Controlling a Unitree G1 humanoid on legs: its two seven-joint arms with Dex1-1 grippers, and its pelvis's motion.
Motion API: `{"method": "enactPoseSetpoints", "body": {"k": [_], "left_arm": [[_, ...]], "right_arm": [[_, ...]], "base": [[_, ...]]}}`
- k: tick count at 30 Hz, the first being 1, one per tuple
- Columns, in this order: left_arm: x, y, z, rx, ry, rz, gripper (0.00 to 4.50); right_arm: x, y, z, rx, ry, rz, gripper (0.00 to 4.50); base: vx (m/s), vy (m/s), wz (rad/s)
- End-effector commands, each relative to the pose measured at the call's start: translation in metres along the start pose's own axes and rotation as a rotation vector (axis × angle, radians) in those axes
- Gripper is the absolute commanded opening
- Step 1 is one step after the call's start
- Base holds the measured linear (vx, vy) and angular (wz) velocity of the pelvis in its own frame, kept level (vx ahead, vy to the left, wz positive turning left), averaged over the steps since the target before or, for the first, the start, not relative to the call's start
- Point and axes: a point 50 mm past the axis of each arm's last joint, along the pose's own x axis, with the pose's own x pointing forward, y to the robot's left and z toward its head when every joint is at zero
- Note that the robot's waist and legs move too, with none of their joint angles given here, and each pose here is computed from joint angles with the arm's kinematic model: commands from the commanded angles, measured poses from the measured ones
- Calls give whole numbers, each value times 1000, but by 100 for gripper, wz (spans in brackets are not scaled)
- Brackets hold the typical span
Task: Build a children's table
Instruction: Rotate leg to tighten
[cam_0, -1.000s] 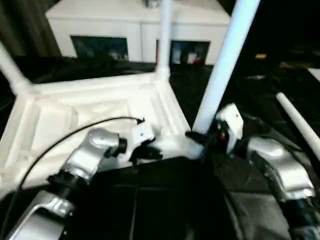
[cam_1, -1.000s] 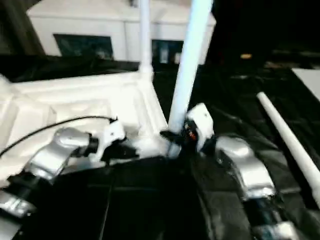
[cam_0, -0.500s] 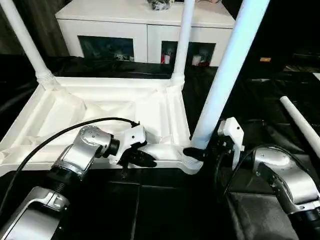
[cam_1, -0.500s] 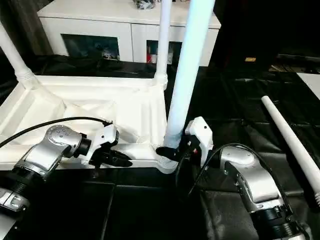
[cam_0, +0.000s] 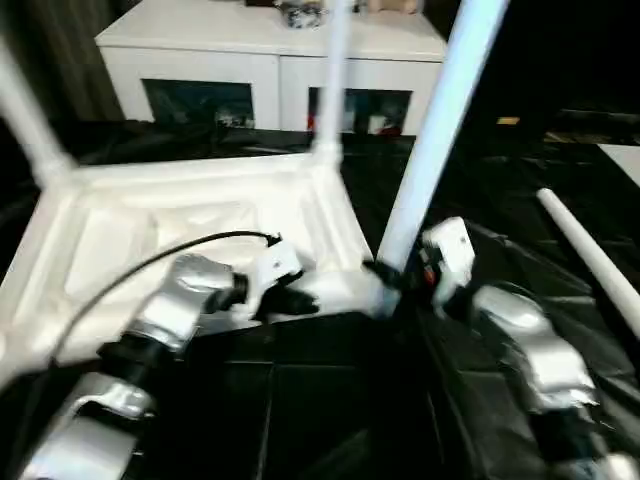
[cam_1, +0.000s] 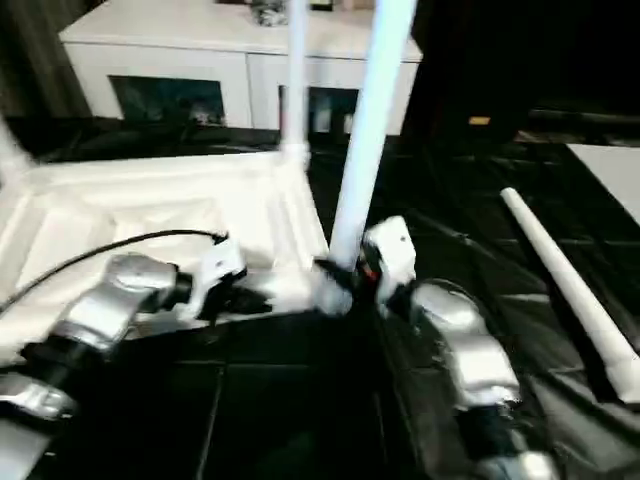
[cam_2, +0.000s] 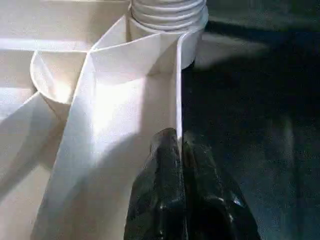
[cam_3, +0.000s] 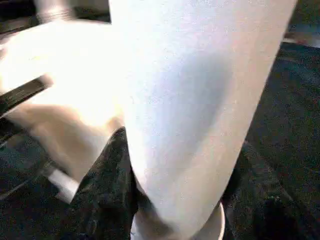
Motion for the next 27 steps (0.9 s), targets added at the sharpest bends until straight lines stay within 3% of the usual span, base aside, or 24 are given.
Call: {"method": "enactPoseSetpoints", "body": {"k": [1,8,12,17,27], "left_arm": [[10,-4,30,45,-95,3,0],[57,-17,62,-139,-125,231,0],[84,-33,73,-161,-134,275,0],[87,-37,77,-149,-129,281,0],[77,-26,72,-153,-109,331,0]], "right_arm": [[-7,-11,-54,91,258,-183,186],[21,-7,-64,146,282,-437,186],[30,-5,-67,168,294,-557,186],[33,-6,-66,182,296,-587,186],[43,-8,-55,144,247,-559,186]], "base": [[0,0,0],[0,0,0],[-3,13,0],[0,0,0],[31,-40,-7]]}}
